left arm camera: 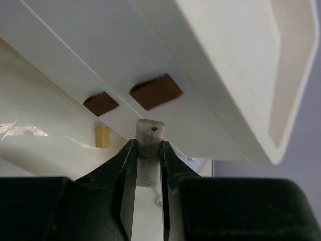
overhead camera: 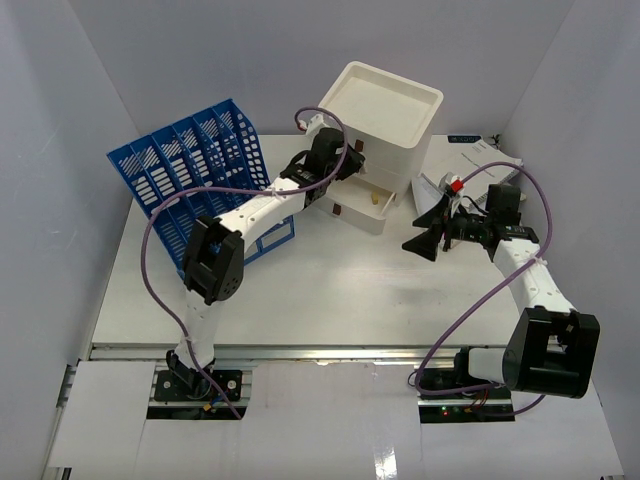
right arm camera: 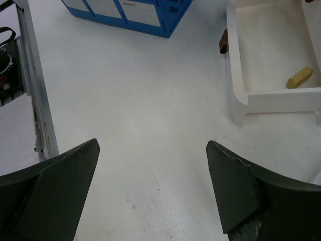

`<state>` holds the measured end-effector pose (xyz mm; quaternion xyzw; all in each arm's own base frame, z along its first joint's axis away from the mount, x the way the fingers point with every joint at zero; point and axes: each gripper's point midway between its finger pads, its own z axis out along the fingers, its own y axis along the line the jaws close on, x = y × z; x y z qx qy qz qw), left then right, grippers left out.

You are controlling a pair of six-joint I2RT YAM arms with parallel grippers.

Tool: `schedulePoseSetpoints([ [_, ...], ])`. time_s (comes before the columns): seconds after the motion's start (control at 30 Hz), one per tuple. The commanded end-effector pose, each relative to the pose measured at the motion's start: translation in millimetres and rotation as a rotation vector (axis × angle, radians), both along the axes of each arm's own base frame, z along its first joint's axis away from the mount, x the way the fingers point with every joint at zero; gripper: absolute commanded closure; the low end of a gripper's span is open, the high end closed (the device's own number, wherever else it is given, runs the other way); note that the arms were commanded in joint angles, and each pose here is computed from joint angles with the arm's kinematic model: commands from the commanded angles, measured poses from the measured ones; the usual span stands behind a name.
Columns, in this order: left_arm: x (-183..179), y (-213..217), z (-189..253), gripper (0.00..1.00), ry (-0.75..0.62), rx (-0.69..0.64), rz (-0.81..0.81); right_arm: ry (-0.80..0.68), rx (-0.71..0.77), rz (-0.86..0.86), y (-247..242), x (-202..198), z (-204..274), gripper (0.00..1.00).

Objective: Organize the desk

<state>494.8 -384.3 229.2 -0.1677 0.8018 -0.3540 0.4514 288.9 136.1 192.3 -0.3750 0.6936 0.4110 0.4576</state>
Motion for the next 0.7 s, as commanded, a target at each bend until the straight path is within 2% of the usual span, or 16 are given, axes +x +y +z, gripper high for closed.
schedulePoseSetpoints([
  [0.0,21.9,27.0,-24.1,0.87,0.119,0.005,0.183,-0.042,0.007,0.003,-3.4,-0.6,11.7,0.07],
  [0.07,23.4,29.8,-32.7,0.82,0.139,0.002,0.194,-0.043,0.009,0.001,-4.4,-0.3,12.0,0.07],
  [0.1,24.3,30.9,-36.4,0.76,0.146,0.001,0.196,-0.042,0.009,0.000,-4.8,-0.2,12.0,0.07],
  [0.17,25.6,30.6,-43.1,0.56,0.156,0.009,0.186,-0.038,0.010,-0.001,-5.1,-0.2,10.9,0.07],
  [0.23,27.0,28.7,-45.2,0.42,0.151,0.025,0.166,-0.032,0.009,-0.002,-5.4,0.5,9.5,0.07],
  [0.3,28.5,24.4,-44.4,0.21,0.137,0.043,0.132,-0.029,0.004,-0.004,-5.9,1.0,7.6,0.07],
  [0.37,28.5,21.5,-41.0,0.07,0.125,0.053,0.107,-0.030,-0.003,-0.005,-6.5,1.4,5.5,0.07],
  [0.4,27.9,20.0,-37.5,0.03,0.115,0.059,0.090,-0.031,-0.008,-0.006,-7.0,1.8,4.4,0.07],
  [0.57,14.0,12.3,-2.7,0.06,0.022,0.050,-0.030,-0.096,-0.092,0.000,-9.3,1.6,-2.8,0.08],
  [0.63,-9.1,7.3,-11.7,0.12,-0.023,0.083,-0.173,-0.149,-0.158,0.006,-7.5,3.4,-3.0,0.08],
  [0.67,-25.1,2.4,-8.3,0.19,-0.054,0.058,-0.257,-0.180,-0.200,0.005,-5.6,5.6,-2.1,0.08],
])
